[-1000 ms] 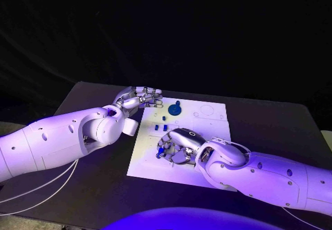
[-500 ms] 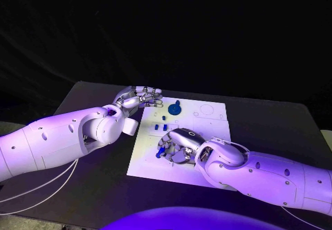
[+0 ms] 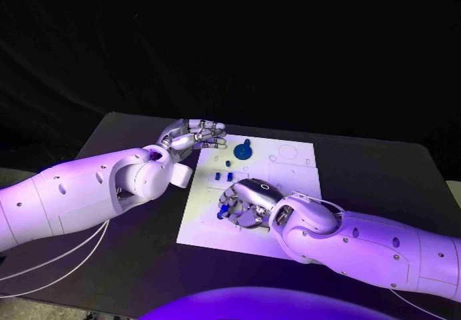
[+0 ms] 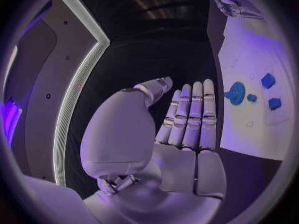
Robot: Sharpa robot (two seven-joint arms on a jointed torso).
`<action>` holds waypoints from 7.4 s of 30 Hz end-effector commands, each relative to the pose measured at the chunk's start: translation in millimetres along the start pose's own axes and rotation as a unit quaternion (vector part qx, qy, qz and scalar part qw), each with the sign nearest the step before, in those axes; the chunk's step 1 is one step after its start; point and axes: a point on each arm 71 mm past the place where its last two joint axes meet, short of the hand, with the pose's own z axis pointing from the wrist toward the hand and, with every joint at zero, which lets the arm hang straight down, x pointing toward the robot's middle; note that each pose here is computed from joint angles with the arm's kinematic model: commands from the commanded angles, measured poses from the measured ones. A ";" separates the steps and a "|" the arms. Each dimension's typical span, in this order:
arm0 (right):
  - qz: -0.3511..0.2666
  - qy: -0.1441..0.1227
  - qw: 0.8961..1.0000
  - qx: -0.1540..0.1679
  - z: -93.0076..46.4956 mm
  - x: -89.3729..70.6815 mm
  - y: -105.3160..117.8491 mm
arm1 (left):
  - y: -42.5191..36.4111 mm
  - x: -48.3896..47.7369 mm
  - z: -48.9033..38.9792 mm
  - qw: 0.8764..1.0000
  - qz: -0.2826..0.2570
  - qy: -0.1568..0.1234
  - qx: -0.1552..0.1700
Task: Assemble the parts on the task board
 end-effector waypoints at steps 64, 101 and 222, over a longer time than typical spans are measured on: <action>0.139 -0.012 0.967 0.214 -138.3 -82.7 -90.5 | 2.2 2.2 -0.7 1.000 -0.007 0.019 -0.001; 0.041 0.027 0.964 0.261 -137.1 -41.4 -95.0 | 1.3 -0.7 -4.0 1.000 -0.006 0.018 -0.001; 0.108 0.017 0.970 0.217 -103.6 -21.0 -55.9 | 2.1 -0.6 -6.1 0.999 -0.012 0.029 -0.012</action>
